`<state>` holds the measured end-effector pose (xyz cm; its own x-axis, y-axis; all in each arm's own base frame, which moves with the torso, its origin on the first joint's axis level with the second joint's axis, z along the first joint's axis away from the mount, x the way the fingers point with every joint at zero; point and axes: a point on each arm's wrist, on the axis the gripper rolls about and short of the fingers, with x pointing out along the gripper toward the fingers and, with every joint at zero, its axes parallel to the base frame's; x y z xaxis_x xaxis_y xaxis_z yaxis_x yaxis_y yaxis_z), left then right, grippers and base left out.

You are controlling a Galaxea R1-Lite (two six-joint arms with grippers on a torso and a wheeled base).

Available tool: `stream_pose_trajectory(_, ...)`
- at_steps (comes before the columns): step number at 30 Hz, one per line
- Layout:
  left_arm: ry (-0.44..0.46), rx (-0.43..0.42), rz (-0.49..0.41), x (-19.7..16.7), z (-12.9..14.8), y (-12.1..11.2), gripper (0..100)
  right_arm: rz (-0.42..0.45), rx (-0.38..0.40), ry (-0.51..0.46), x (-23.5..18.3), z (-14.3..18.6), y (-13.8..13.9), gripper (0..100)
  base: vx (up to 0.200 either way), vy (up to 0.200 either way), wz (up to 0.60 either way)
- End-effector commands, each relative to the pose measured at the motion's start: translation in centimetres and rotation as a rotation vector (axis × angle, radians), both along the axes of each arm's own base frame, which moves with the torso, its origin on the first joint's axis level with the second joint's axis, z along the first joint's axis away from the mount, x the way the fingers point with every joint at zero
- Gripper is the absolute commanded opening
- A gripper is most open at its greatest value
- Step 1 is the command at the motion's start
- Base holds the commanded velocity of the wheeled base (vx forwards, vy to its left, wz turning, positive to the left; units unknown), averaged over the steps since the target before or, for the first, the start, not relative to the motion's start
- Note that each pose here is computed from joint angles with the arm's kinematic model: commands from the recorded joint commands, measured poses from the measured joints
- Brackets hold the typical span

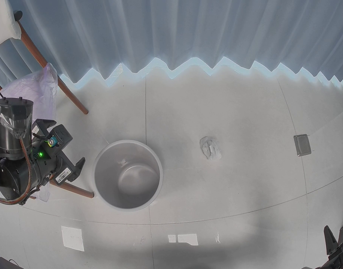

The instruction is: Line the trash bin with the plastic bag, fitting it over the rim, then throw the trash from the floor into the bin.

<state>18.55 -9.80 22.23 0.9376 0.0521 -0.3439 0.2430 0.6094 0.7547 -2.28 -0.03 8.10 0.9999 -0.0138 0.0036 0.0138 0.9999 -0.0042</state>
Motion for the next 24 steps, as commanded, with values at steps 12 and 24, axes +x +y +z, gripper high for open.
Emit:
stream_pose_trajectory(12, -0.023, 0.155, 0.394, 0.9, -1.4, 2.0, 100, 0.0, 0.0, 0.001, 0.0, -0.5, 0.0, 100, 0.0, 0.0, 0.0)
stream_pose_trajectory(24, -0.021, 0.171, 0.413, 3.2, -2.8, 1.2, 100, 0.0, 0.0, 0.001, 0.0, -0.5, 0.0, 100, 0.0, 0.0, 0.0)
